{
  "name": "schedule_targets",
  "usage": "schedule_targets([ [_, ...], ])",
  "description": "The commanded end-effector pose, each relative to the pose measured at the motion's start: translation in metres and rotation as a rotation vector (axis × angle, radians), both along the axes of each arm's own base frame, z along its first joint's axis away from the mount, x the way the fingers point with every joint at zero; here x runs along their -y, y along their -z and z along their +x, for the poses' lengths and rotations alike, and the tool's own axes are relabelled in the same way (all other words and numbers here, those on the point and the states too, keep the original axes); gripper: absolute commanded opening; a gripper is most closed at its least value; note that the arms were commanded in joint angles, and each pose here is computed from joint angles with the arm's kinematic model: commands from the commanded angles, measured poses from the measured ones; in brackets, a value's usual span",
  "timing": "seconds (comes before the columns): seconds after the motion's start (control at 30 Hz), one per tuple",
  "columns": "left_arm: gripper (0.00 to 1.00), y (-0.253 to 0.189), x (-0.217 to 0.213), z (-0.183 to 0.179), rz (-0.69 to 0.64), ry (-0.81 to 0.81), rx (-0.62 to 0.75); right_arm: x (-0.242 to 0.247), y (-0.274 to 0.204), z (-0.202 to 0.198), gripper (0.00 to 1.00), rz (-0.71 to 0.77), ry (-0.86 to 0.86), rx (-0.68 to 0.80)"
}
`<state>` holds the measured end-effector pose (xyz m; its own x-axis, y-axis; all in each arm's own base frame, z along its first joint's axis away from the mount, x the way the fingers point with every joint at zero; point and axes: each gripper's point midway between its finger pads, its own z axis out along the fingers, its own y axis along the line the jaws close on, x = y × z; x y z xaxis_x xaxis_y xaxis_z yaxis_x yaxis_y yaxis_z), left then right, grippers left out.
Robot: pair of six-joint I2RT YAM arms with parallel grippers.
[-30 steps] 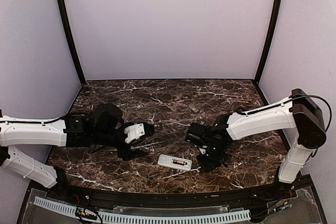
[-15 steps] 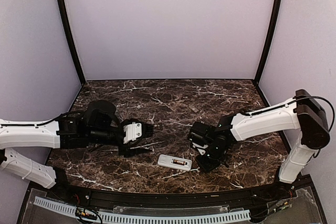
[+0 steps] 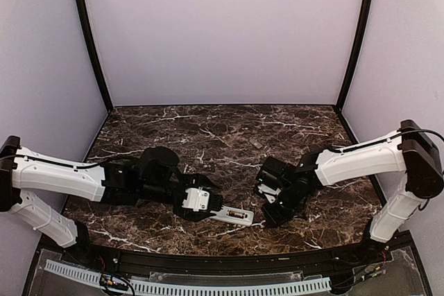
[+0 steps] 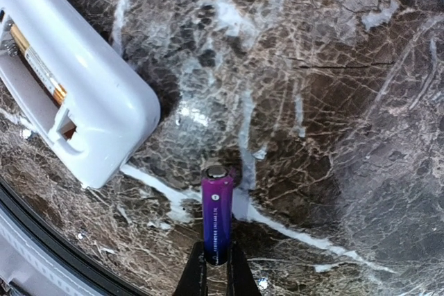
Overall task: Load the batteries into the remote control
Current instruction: Pick up the battery at the center of the board, then pass from the right arm to the left
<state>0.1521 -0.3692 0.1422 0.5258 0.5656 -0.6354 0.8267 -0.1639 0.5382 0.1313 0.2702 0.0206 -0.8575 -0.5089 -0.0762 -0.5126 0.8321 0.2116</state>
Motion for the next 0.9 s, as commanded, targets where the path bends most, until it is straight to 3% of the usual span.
schedule_targets([
  [0.0,0.69,-0.016,0.013,-0.003,-0.053,0.053,0.054,-0.003,-0.014,0.004,0.00,0.051,-0.006,0.017],
  [0.17,0.67,-0.015,0.021,-0.005,-0.062,0.077,0.106,-0.006,-0.032,0.004,0.00,0.074,-0.022,0.022],
  [0.33,0.58,-0.027,0.036,-0.017,-0.097,0.163,0.370,-0.028,-0.076,-0.002,0.00,0.209,-0.098,0.011],
  [0.5,0.51,-0.022,0.043,-0.018,-0.050,0.207,0.519,-0.058,-0.131,-0.013,0.00,0.404,-0.194,-0.005],
  [0.87,0.60,-0.034,0.047,-0.001,-0.056,0.129,0.618,-0.077,-0.148,-0.026,0.00,0.400,-0.260,-0.021],
])
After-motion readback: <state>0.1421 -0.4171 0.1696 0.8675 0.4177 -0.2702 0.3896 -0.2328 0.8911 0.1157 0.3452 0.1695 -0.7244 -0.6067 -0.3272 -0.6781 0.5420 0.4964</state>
